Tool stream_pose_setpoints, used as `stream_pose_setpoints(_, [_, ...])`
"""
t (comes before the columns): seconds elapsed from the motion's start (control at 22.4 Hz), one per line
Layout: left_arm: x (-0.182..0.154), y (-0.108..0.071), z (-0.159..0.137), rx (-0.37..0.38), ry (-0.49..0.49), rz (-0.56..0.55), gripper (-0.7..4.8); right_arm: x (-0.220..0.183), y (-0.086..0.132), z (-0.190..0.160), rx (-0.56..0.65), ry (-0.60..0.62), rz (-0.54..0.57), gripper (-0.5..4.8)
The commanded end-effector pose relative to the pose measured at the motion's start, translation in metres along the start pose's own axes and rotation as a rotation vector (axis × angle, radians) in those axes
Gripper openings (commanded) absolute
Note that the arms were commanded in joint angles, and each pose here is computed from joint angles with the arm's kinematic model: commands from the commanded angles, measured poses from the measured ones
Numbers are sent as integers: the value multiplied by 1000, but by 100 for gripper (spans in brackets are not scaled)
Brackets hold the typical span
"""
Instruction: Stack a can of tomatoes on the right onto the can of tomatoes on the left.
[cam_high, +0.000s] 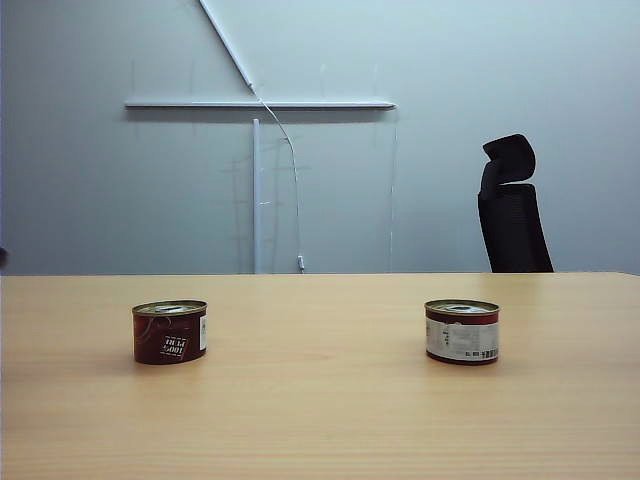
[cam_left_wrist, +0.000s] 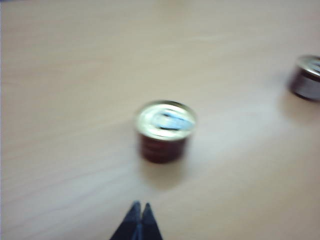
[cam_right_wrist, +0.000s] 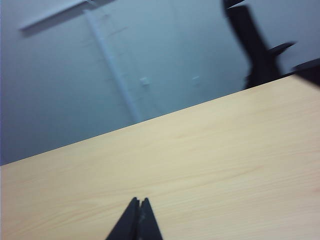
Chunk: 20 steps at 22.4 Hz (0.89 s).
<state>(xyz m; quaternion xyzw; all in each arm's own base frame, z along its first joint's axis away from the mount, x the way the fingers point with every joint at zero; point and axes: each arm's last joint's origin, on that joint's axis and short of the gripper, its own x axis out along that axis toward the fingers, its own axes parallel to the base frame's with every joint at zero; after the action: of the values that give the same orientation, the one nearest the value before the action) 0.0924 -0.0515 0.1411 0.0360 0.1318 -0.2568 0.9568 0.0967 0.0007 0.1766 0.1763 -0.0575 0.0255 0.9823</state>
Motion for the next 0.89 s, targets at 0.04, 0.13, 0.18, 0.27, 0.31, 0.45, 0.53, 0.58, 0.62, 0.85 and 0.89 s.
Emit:
stream_pose_setpoints(0.04, [0,-6,2,16,-8,-58,-4,0,5,3,35,26,125,0])
stream_pose_setpoints(0.13, [0,-10,1,26,-2,-95,-4,-1,10,10,35,54,165,-1])
stream_pose_setpoints(0.18, [0,-12,1,29,-1,-105,-4,-1,12,14,33,65,169,-1])
stream_pose_setpoints(0.27, [0,-14,1,35,1,-127,-4,0,15,19,6,90,177,-1])
stream_pose_setpoints(0.31, [0,-15,1,38,2,-137,-4,3,17,21,-17,110,183,-1])
stream_pose_setpoints(0.45, [0,-18,0,46,7,-165,-4,12,24,24,-67,185,208,-1])
stream_pose_setpoints(0.53, [0,-20,0,50,7,-178,-4,21,29,23,-106,261,236,5])
stream_pose_setpoints(0.58, [0,-20,0,50,7,-180,-4,30,34,19,-151,334,268,97])
stream_pose_setpoints(0.62, [0,-20,0,50,8,-179,-4,36,38,15,-182,382,294,185])
stream_pose_setpoints(0.85, [0,-20,0,52,7,-186,-4,63,60,-10,-287,564,411,479])
stream_pose_setpoints(0.89, [0,-20,0,52,6,-186,-4,67,63,-16,-302,590,429,479])
